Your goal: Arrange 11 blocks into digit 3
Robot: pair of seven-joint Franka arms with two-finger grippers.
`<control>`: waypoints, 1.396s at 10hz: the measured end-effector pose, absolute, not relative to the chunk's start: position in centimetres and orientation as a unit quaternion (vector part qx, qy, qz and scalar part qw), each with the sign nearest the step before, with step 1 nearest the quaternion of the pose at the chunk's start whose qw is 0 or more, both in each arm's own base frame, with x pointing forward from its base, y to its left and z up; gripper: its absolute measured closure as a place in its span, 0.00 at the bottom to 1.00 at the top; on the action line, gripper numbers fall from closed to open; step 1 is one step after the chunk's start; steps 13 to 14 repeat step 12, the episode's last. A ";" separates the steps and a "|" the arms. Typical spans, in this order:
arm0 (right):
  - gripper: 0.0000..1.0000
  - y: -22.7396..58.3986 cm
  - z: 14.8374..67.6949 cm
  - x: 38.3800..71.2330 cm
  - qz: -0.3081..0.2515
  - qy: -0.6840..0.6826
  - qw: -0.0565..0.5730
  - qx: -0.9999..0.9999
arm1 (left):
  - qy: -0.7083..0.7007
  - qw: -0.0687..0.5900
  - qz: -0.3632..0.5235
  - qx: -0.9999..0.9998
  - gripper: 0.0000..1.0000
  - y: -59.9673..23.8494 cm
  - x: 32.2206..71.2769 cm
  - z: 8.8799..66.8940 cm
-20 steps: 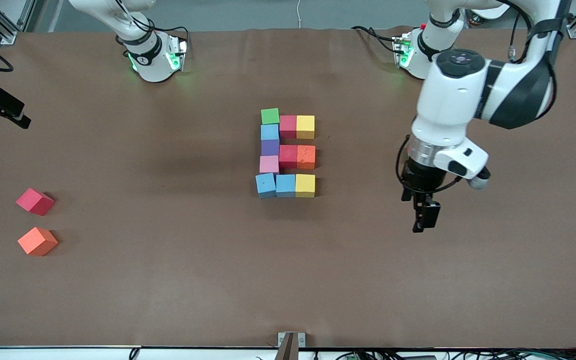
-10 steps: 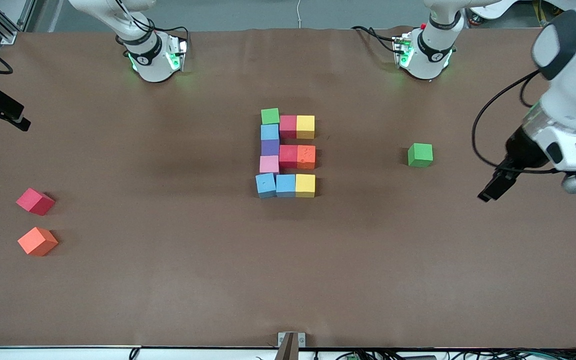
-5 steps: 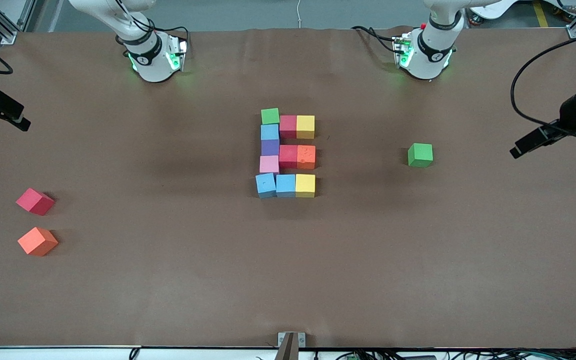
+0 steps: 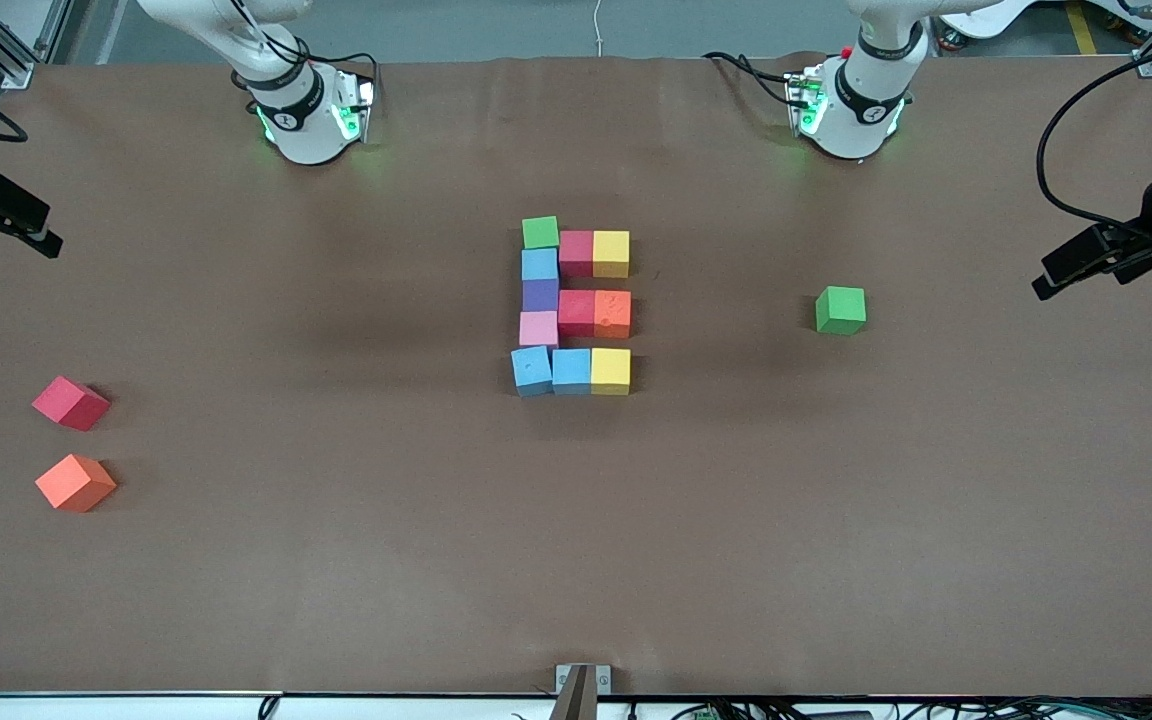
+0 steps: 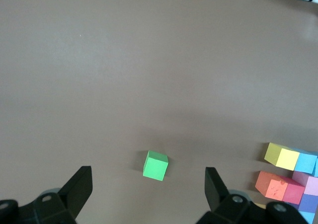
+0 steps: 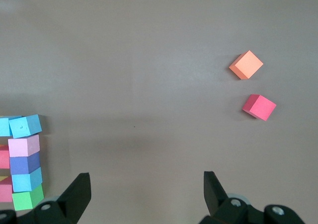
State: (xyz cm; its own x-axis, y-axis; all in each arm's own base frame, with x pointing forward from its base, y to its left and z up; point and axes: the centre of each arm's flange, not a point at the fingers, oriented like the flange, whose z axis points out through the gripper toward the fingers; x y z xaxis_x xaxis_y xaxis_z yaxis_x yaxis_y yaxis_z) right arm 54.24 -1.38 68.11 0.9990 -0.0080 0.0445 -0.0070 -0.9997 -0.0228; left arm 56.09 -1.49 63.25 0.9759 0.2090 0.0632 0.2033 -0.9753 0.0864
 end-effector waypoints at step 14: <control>0.00 -1.7 68.1 54.3 -0.023 0.002 0.011 -1.000 | -0.014 0.007 0.060 0.998 0.00 -0.7 53.0 65.4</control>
